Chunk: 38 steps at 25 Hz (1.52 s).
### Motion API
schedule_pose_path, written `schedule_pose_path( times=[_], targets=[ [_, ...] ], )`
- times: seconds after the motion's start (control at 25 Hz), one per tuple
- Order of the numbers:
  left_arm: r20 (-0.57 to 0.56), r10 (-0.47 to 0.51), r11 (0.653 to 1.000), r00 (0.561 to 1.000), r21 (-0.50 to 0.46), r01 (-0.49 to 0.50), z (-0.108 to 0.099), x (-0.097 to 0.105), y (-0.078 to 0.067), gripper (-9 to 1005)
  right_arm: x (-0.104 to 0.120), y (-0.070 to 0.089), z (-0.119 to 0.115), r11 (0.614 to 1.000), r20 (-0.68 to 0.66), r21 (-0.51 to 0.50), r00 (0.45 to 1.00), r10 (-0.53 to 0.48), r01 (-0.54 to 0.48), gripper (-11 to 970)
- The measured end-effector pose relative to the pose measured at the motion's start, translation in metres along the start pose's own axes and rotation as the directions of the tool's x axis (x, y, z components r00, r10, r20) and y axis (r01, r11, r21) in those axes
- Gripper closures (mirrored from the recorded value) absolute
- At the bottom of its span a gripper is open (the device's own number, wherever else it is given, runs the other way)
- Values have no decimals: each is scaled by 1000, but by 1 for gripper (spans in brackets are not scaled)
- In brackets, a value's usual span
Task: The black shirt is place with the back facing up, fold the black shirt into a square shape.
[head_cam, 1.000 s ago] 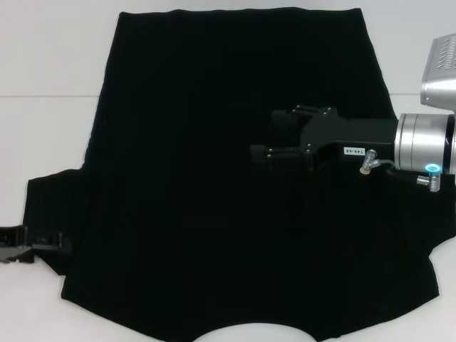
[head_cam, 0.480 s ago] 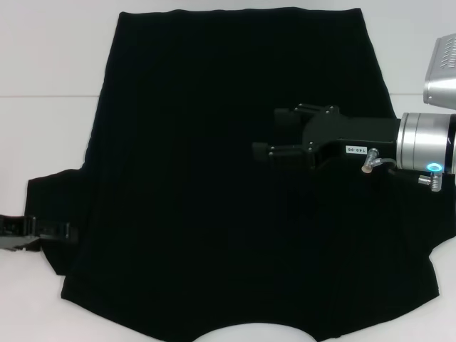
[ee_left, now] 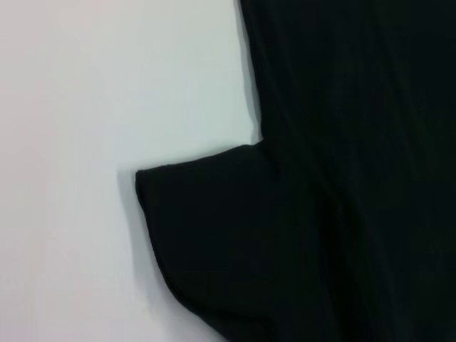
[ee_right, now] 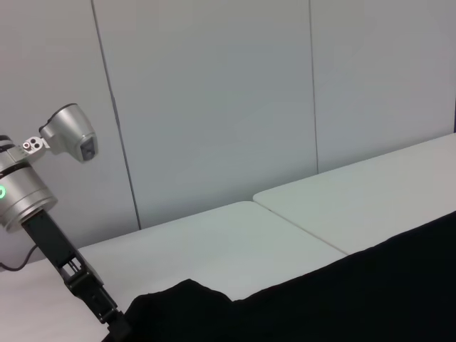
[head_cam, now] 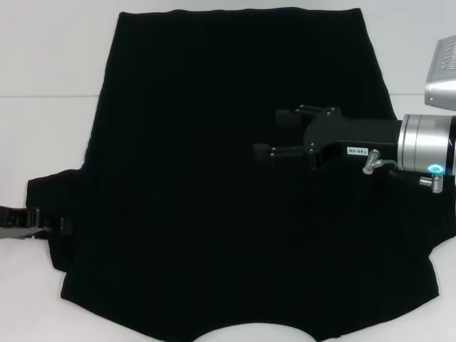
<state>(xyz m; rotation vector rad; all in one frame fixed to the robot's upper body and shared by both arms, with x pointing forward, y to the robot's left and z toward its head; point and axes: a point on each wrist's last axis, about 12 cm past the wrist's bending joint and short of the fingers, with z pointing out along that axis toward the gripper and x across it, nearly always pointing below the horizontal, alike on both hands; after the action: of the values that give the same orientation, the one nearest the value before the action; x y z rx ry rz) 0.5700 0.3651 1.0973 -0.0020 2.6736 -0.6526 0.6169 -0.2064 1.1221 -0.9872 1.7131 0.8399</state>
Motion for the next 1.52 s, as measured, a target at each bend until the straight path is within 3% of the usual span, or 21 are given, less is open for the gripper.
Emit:
schedule_pose_path(
  times=[0.28, 0.36, 0.6, 0.8, 1.52],
  targets=[
    [16, -1, 1000, 1000, -15, 1, 1, -1, 2, 462, 0, 0, -1, 1000, 2, 1, 1000, 2, -2, 44],
    [18, -1, 1000, 1000, -17, 1, 1, -2, 2, 677, 0, 0, -1, 1000, 3, 2, 1000, 2, -2, 44],
    [31, -1, 1000, 1000, -26, 2, 2, -2, 2, 908, 1, 0, -1, 1000, 7, 5, 1000, 2, -2, 45],
    [59, -9, 999, 998, -52, 12, 2, -3, 7, 981, 1, 0, 1, 1000, 8, 10, 1000, 6, -6, 45],
    [208, 28, 981, 978, -193, 13, -9, -24, 24, 982, 2, 0, 1, 1000, 20, 20, 1000, 18, -18, 47]
  ],
)
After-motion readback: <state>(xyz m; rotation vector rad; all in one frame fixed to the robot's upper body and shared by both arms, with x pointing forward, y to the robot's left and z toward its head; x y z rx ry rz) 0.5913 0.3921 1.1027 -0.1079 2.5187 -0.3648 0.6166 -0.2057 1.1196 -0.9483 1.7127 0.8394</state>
